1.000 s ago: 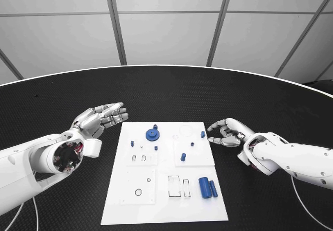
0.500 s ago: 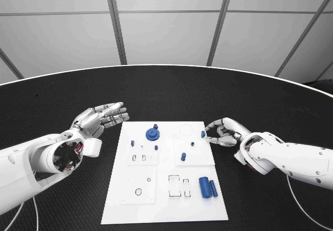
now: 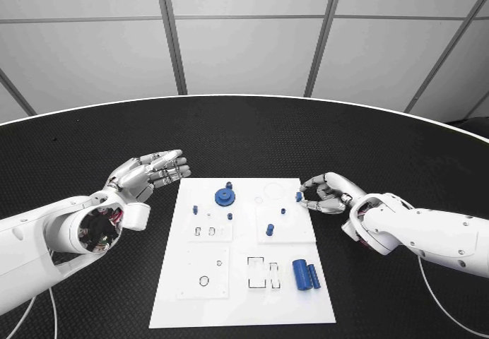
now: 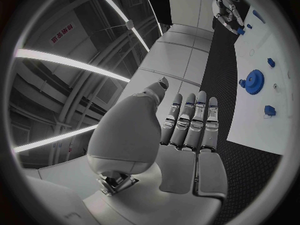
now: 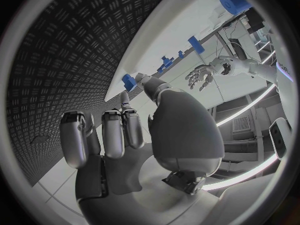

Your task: Assemble the parts on the task board

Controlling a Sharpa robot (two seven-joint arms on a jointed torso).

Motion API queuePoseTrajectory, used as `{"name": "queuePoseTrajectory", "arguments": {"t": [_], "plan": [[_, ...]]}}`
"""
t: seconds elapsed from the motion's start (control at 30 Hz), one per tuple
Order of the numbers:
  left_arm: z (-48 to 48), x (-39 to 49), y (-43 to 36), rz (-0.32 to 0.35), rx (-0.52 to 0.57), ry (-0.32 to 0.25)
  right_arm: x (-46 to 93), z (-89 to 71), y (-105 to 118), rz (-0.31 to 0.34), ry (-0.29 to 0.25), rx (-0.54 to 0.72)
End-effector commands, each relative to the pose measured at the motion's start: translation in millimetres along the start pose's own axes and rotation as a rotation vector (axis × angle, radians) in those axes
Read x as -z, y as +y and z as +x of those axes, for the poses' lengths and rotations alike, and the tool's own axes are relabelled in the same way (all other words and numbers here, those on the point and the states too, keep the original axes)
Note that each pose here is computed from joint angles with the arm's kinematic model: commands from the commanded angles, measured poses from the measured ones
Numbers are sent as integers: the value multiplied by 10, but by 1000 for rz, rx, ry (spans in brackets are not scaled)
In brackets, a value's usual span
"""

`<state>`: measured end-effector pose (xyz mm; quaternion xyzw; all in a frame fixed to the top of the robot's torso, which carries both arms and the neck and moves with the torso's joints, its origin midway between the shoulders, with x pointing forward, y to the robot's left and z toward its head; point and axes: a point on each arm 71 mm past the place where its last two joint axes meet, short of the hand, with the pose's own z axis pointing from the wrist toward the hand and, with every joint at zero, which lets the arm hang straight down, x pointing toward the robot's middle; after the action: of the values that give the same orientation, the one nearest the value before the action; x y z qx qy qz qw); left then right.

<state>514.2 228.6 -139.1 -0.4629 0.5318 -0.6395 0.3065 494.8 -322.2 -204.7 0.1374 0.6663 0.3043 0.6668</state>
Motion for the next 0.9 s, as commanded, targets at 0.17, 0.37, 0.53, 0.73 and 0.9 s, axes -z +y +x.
{"name": "queuePoseTrajectory", "arguments": {"t": [0.17, 0.37, 0.53, 0.73, 0.9], "plan": [[4, 2, 1, -1, 1, 2, -34, 38, 31, -5, 8, -3], [7, 4, 1, -2, 1, 3, -61, 63, 47, -6, 12, -4], [8, 6, 1, -2, 2, 4, -69, 70, 49, -4, 13, -4], [8, 7, 1, -2, 2, 4, -77, 76, 49, -2, 16, -4], [6, 8, 1, -2, 2, 3, -81, 79, 47, -1, 17, -4]]}}
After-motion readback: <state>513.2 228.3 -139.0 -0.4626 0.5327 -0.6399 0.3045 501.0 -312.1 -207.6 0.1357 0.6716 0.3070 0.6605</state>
